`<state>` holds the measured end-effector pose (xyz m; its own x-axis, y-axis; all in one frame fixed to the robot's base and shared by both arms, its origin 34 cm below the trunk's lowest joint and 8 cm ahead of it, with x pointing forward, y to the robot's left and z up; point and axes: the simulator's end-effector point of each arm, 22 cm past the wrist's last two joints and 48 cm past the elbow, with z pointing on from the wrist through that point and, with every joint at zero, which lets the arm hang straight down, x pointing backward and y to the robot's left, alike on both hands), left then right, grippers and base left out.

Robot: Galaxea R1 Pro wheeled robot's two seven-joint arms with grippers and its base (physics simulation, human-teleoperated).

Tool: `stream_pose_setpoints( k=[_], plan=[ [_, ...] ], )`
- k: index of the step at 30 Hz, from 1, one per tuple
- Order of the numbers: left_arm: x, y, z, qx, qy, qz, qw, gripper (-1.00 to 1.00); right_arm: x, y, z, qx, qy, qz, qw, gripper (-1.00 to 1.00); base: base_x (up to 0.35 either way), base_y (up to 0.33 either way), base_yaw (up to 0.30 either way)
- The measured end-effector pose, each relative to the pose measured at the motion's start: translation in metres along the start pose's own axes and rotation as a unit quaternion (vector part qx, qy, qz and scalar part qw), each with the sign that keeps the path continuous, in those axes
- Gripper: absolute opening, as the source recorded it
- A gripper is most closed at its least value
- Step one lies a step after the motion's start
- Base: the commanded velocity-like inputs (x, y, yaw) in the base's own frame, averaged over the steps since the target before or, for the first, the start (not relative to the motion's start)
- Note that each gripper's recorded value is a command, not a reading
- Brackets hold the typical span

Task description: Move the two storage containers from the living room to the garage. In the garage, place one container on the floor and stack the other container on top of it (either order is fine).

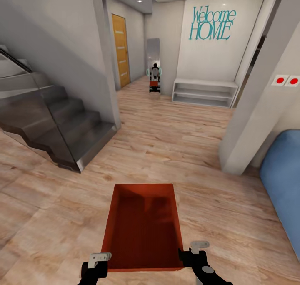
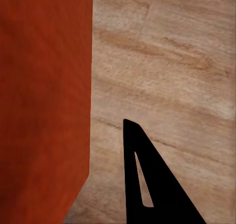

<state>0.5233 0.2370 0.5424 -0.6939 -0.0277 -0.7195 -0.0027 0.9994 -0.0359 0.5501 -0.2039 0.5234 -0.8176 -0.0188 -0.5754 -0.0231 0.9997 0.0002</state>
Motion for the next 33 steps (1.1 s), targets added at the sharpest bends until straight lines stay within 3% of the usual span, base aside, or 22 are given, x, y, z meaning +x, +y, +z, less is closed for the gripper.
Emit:
stream_pose_setpoints(
  k=[33],
  plan=[
    [0.0008, 0.0, -0.0001, 0.0, 0.001, 0.0, 1.0, -1.0, 0.0003, -0.0001, 0.0, 0.0, 0.0, 0.0, 1.0, -1.0, 0.347, 0.0, -0.001]
  ],
)
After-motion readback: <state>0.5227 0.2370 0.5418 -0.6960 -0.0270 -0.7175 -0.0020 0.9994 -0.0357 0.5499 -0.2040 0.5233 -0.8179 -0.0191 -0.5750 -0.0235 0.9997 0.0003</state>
